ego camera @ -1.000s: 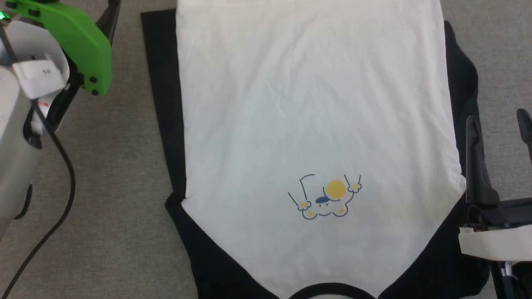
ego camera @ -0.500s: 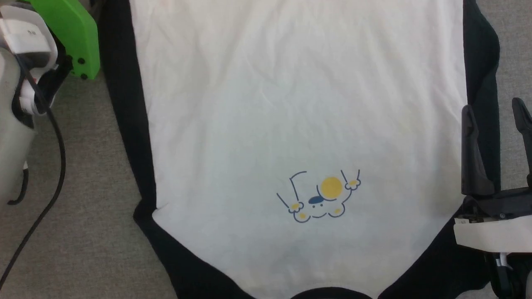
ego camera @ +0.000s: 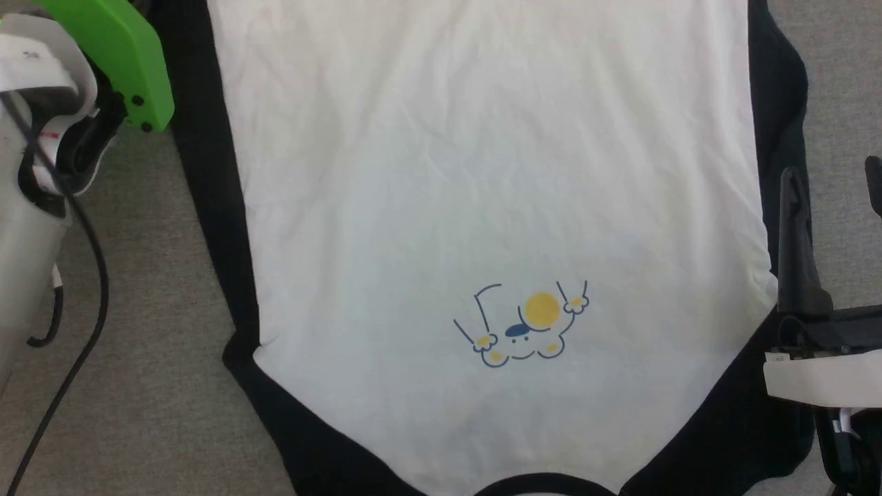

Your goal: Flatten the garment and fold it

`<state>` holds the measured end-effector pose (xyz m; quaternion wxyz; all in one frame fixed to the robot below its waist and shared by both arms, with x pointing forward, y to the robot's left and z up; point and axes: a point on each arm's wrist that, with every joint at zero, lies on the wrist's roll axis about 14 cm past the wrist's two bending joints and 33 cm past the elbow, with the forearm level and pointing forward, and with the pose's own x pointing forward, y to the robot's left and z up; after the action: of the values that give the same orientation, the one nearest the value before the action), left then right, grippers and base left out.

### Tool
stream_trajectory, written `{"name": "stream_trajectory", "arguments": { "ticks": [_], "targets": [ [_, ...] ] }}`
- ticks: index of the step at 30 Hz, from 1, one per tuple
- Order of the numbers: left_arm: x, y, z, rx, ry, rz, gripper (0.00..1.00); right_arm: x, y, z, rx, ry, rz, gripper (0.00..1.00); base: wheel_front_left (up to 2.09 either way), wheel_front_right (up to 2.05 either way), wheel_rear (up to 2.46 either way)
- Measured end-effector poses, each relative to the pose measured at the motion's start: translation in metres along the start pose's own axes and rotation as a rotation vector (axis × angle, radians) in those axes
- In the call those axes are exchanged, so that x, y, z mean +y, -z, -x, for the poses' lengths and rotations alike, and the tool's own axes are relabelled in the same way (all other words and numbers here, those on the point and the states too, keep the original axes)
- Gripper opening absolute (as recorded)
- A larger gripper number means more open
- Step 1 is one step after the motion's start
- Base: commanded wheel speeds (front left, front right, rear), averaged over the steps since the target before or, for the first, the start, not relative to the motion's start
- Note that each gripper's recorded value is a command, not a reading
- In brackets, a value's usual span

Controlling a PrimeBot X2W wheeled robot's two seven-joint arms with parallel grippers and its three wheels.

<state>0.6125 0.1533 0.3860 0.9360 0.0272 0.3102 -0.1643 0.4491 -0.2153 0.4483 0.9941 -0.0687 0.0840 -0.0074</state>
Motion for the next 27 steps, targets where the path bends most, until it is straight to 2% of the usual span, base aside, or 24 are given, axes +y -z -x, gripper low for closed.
{"name": "stream_trajectory", "arguments": {
  "ticks": [5,12,19,27],
  "targets": [
    [0.01,-0.044,0.032,-0.182,-0.028,0.062,0.0,-0.005,-0.02,0.006,-0.05,0.012,-0.001,1.0,0.0,0.0,0.0],
    [0.044,-0.063,0.102,-0.296,-0.141,0.065,0.0,-0.017,-0.046,0.024,-0.102,0.045,-0.008,1.0,0.0,0.0,0.0],
    [0.073,-0.057,0.181,-0.392,-0.252,0.127,0.0,-0.024,-0.066,0.051,-0.136,0.059,-0.035,1.0,0.0,0.0,0.0],
    [0.089,-0.033,0.259,-0.467,-0.365,0.209,0.0,-0.03,-0.087,0.076,-0.191,0.068,-0.057,1.0,0.0,0.0,0.0]
  ]
}}
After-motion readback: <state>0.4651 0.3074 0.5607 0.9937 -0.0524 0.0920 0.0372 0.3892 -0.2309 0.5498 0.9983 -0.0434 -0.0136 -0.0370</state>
